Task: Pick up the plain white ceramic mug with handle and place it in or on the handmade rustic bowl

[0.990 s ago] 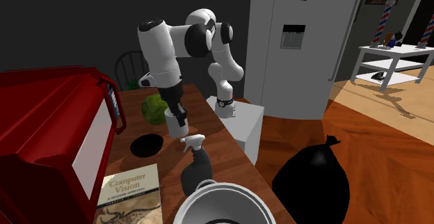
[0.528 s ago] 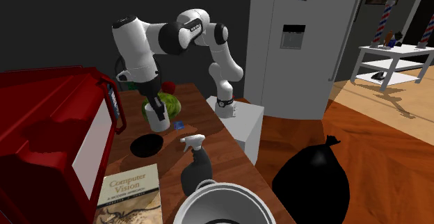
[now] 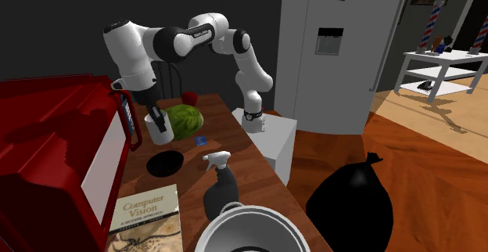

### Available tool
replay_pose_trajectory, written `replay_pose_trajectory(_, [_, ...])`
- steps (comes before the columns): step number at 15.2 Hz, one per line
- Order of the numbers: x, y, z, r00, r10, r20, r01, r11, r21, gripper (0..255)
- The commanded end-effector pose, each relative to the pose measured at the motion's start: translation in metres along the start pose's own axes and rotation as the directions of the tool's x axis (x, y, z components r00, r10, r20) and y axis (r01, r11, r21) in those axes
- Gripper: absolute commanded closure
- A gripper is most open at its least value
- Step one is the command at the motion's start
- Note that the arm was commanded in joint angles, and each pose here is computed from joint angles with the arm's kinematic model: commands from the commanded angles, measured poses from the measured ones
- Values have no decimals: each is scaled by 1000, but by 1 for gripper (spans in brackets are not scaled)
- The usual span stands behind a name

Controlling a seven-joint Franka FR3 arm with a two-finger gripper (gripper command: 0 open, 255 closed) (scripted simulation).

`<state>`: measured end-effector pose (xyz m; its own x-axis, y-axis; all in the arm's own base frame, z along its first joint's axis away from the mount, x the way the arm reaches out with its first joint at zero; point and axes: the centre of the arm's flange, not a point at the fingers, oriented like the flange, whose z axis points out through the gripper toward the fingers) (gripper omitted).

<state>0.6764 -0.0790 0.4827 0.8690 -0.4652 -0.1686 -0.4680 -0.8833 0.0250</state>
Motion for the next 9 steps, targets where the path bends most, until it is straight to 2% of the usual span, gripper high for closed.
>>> replay_pose_trajectory(1, [1,2,11,1000,-1,0,1,1000,0,255])
replay_pose_trajectory(9, [8,1,53,1000,-1,0,1,1000,0,255])
